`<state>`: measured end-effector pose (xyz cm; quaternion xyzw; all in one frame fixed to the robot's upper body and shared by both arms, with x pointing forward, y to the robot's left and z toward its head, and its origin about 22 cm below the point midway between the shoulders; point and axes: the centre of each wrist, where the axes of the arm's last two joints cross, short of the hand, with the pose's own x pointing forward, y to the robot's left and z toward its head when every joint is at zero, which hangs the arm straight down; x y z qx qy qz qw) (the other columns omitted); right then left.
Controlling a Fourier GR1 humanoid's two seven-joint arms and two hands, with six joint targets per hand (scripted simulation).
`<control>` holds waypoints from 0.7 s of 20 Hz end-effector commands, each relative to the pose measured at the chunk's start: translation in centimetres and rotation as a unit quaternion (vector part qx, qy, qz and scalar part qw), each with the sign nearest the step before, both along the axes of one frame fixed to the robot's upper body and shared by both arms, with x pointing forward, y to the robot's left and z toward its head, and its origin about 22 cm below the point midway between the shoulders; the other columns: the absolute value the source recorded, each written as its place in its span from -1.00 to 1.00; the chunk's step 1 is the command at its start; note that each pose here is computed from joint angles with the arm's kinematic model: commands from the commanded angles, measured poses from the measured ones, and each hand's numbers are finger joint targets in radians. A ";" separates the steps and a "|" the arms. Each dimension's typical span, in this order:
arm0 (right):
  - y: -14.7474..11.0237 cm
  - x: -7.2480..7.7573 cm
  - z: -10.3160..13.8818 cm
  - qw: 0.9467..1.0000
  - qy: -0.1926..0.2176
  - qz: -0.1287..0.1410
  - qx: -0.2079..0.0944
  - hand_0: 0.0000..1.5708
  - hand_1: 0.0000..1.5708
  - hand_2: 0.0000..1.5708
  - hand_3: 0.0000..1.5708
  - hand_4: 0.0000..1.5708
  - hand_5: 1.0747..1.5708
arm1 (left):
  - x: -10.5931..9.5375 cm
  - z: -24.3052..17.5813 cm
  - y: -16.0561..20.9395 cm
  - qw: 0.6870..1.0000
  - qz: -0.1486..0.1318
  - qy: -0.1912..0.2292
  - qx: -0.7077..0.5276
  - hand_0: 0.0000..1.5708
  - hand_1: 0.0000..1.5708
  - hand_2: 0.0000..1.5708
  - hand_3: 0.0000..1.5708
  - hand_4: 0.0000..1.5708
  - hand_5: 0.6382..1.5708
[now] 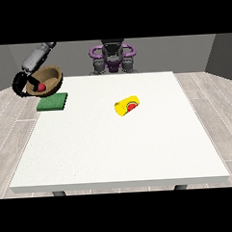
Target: Pick the cup and pour the ball into the bowl, then pick the bowl and place it on the pad
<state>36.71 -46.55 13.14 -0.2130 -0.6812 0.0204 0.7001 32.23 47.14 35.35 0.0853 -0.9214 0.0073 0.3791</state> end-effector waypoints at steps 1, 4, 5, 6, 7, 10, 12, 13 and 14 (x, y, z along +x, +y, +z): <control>2.3 0.8 -2.8 0.999 0.009 0.006 0.037 1.00 1.00 1.00 0.65 0.50 0.99 | 0.3 -0.3 -0.2 1.000 -0.001 0.011 0.001 -1.00 -1.00 -1.00 -1.00 -1.00 0.90; 1.3 -0.2 -4.5 0.999 0.013 -0.003 0.047 1.00 1.00 1.00 0.44 0.42 0.99 | -0.1 0.0 -0.4 1.000 -0.004 -0.004 -0.006 -1.00 -1.00 -1.00 -1.00 -1.00 0.90; 0.8 0.2 -3.0 0.998 0.007 -0.018 0.067 1.00 1.00 1.00 0.43 0.37 0.98 | -0.7 0.7 0.3 1.000 -0.005 -0.011 -0.002 -1.00 -1.00 -1.00 -1.00 -1.00 0.91; -0.2 -1.2 -4.8 0.998 0.015 -0.009 0.062 1.00 1.00 1.00 0.60 0.35 0.99 | -2.4 3.1 0.7 1.000 0.001 -0.018 0.008 -1.00 -1.00 -1.00 -1.00 -1.00 0.91; 0.3 -1.1 -5.7 0.992 0.033 -0.012 0.118 1.00 1.00 1.00 0.78 0.29 0.99 | -0.7 -0.4 0.5 1.000 -0.009 -0.010 0.000 -1.00 -1.00 -1.00 -1.00 -1.00 0.90; -4.5 -3.0 -0.8 0.989 -0.020 -0.128 0.071 0.95 0.95 0.94 0.63 -1.00 0.99 | -2.9 3.0 1.1 0.999 -0.006 -0.046 0.006 -1.00 -1.00 -1.00 -1.00 -1.00 0.89; -4.4 -3.0 -1.4 0.990 -0.011 -0.111 0.086 0.34 0.34 0.38 0.31 -1.00 0.90 | -2.2 1.7 0.4 0.999 0.002 -0.041 0.004 -1.00 -1.00 -1.00 -1.00 -1.00 0.88; -4.4 -3.1 -1.9 0.990 -0.007 -0.105 0.089 0.09 0.09 0.02 0.40 -1.00 0.88 | -2.9 2.2 1.2 0.999 0.006 -0.039 0.009 -1.00 -1.00 -1.00 -1.00 -1.00 0.88; -4.0 -2.6 -1.3 0.990 -0.014 -0.111 0.086 -0.06 -0.06 -0.12 0.34 -1.00 0.87 | -3.1 2.7 1.7 0.999 0.009 -0.044 -0.001 -1.00 -1.00 -1.00 -1.00 -1.00 0.88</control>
